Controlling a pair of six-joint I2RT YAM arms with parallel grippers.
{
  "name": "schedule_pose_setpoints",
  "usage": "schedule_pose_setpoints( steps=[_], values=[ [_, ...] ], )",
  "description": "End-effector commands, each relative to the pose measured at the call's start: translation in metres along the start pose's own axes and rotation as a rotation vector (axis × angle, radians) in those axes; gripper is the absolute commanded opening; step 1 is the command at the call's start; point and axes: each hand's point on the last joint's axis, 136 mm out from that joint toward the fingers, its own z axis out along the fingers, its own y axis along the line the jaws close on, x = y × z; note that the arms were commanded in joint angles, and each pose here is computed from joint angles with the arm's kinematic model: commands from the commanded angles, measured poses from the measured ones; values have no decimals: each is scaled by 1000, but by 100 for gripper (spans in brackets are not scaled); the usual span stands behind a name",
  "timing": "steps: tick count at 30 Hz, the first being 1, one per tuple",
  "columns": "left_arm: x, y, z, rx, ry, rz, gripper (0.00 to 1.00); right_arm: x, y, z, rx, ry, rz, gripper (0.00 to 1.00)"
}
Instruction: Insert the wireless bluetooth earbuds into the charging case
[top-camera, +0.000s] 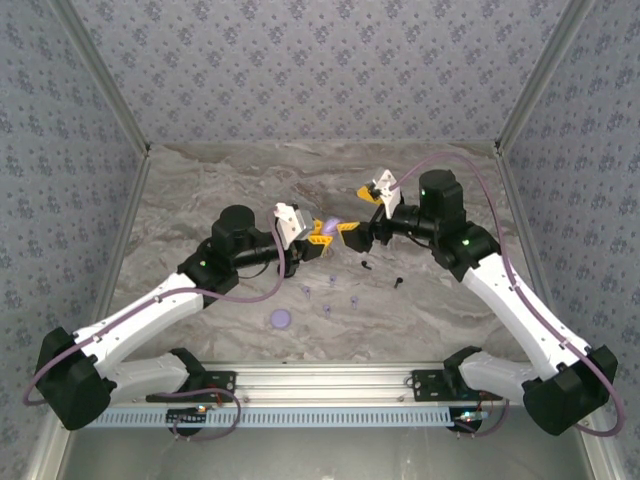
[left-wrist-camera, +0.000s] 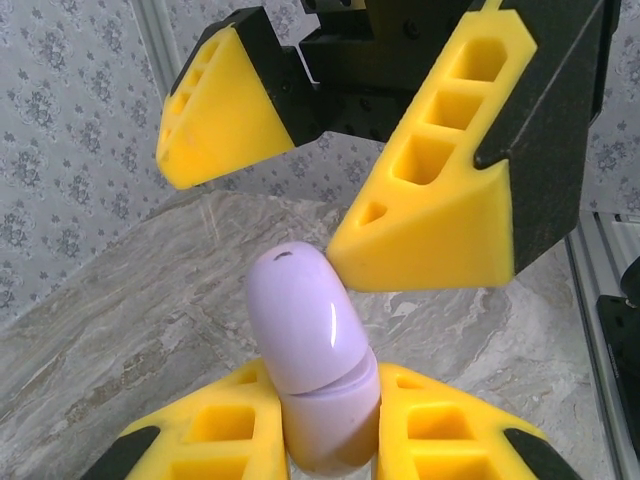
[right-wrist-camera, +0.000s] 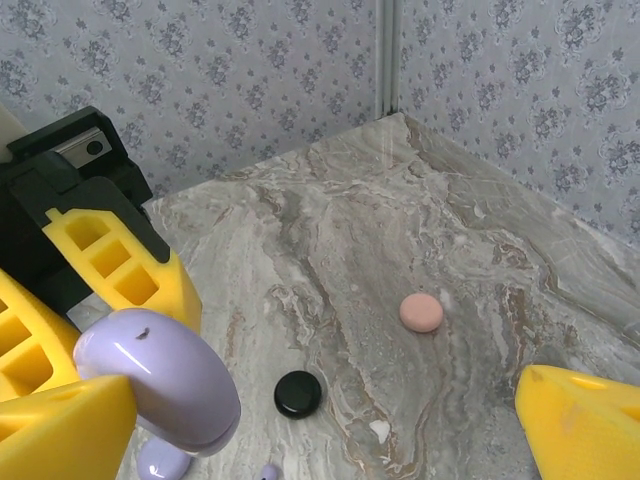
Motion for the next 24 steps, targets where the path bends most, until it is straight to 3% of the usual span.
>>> schedule_pose_setpoints(
  steps=[1, 24],
  values=[
    [-23, -14, -2, 61, -63, 54, 0, -15, -6, 1, 32, -21, -17, 100],
    [-23, -14, 0, 63, -64, 53, 0, -19, -11, 8, 19, -3, -5, 100]
  ],
)
